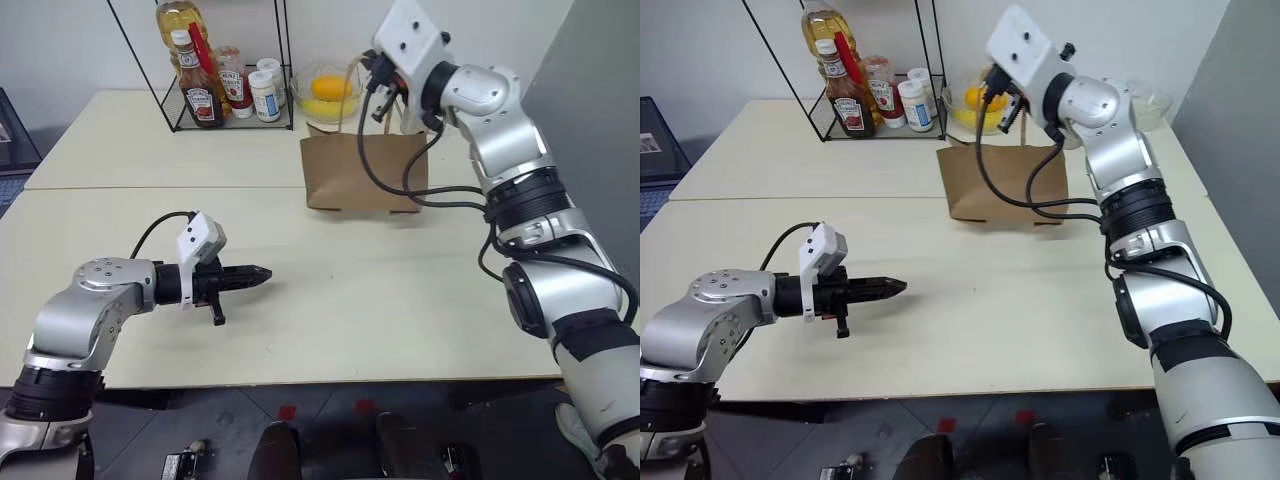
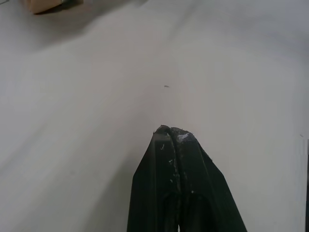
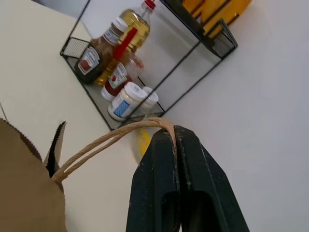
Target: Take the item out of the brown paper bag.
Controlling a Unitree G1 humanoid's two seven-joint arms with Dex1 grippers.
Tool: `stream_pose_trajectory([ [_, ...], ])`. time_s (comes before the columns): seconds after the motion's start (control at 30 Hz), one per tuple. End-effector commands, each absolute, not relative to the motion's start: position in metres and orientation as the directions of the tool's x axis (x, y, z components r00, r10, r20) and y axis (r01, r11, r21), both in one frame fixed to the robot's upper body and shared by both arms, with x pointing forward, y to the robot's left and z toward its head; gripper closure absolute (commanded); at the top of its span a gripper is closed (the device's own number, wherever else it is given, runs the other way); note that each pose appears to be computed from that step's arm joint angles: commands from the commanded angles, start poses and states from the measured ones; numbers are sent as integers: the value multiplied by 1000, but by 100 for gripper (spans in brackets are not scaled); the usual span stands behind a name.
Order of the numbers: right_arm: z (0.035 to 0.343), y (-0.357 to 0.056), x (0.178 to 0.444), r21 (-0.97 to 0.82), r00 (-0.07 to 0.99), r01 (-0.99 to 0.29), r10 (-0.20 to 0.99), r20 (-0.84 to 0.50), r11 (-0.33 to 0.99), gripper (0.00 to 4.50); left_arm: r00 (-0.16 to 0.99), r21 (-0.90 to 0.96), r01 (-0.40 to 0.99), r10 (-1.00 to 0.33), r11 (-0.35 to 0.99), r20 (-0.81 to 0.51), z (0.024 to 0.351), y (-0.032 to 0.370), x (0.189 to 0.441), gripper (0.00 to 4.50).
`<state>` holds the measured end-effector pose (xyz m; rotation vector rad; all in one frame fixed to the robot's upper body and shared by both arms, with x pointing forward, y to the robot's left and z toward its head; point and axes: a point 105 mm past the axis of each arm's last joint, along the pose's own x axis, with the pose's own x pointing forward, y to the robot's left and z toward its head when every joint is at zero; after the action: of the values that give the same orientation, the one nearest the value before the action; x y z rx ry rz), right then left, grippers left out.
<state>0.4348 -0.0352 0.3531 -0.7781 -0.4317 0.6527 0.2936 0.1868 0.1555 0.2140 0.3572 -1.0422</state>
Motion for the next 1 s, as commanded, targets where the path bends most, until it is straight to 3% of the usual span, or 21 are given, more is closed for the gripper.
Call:
stream_pose_trajectory([
  [0.03,387,-16,416,-799,647,-315,732,213,512,447,458,38,877,-809,479,-369,172,184,288,450],
  [0.43,371,25,407,-851,547,-315,813,199,420,447,448,34,881,-809,472,-380,172,179,285,450],
  [1.0,353,32,414,-871,547,-313,822,160,378,447,443,52,886,-808,461,-390,159,182,287,450],
])
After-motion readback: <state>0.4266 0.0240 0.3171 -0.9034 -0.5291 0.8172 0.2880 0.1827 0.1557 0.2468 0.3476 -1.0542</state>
